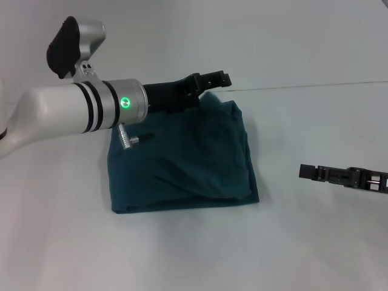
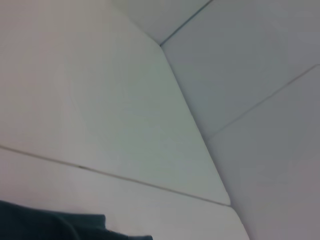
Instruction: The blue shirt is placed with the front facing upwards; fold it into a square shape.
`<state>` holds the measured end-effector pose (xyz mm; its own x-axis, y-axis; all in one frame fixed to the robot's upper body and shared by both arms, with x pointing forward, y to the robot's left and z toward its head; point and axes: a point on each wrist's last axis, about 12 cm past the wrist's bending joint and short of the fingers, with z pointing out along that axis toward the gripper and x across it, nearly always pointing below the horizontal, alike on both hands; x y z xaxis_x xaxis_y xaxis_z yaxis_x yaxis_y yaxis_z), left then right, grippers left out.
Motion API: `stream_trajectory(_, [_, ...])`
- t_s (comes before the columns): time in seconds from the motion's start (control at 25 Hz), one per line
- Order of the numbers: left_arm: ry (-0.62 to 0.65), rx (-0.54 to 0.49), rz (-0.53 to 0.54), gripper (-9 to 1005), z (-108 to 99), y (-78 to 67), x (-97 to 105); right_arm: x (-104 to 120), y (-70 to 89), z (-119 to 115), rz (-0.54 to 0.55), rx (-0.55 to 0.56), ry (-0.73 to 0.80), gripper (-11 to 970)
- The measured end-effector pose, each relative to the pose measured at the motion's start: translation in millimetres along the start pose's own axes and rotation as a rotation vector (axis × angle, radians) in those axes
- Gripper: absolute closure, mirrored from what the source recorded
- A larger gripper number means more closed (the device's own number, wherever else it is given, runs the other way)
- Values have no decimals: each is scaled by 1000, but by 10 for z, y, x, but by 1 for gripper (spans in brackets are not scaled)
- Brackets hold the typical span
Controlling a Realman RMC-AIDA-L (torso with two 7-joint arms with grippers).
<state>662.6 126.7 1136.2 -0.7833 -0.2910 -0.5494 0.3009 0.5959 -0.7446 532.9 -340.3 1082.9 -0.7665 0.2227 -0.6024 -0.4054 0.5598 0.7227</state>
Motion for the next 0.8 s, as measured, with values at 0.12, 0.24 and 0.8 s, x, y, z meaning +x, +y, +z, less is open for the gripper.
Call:
stream_trajectory(0.12, [-4,-19,28,46,5,6,10,2,2,1,0,-2,0,76])
stream_trajectory(0.24, [-4,-25,44,46,7,3,10,4,3,2,1,-2,1,76])
stream_trajectory(0.8, [-84,72,-44,46,-537,292,3,-4,-11,-6,-7,10,18,77])
